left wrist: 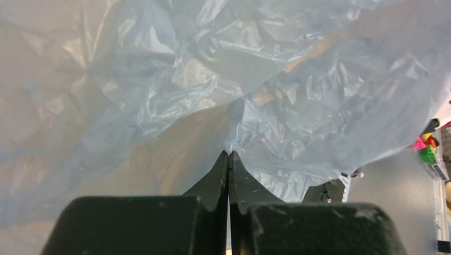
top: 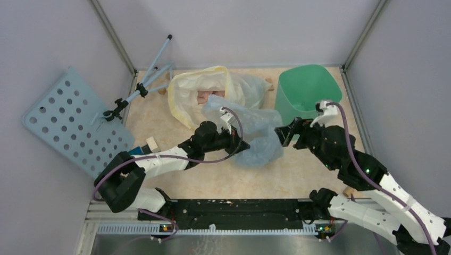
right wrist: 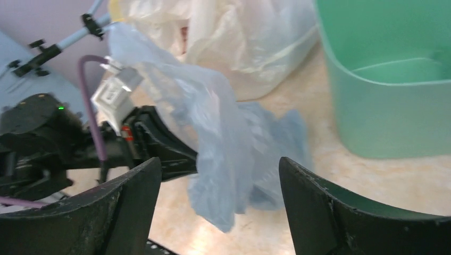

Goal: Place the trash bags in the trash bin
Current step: Unfold the trash bag at the center of the board.

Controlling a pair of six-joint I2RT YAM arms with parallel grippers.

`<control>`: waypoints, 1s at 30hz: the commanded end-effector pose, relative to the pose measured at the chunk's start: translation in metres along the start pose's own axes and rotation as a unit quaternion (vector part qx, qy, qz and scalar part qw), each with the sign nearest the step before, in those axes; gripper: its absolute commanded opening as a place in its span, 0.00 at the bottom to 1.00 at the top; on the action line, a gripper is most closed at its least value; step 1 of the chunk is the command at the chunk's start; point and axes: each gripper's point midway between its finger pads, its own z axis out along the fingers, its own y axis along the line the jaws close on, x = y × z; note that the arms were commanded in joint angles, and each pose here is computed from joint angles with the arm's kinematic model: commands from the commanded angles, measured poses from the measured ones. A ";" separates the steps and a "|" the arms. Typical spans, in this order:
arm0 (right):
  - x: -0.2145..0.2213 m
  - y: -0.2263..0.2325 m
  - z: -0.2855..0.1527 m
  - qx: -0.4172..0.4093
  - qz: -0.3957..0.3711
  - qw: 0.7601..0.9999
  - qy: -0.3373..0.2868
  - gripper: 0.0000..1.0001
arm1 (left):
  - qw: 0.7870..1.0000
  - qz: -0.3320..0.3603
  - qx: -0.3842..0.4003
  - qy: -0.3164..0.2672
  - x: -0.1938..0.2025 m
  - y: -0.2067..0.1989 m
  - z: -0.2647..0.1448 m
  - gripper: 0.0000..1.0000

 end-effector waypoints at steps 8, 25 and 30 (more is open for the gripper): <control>0.051 -0.090 -0.027 0.139 0.020 0.990 -0.013 0.81 | 0.999 -0.036 0.032 -0.011 -0.012 0.000 -0.006 0.00; 0.111 0.002 0.044 -0.083 -0.032 0.992 0.093 0.50 | 0.999 -0.027 0.024 -0.001 -0.004 0.000 -0.017 0.00; 0.118 0.078 0.035 -0.276 -0.036 0.951 0.137 0.57 | 0.999 -0.030 0.025 0.007 -0.001 0.005 -0.009 0.00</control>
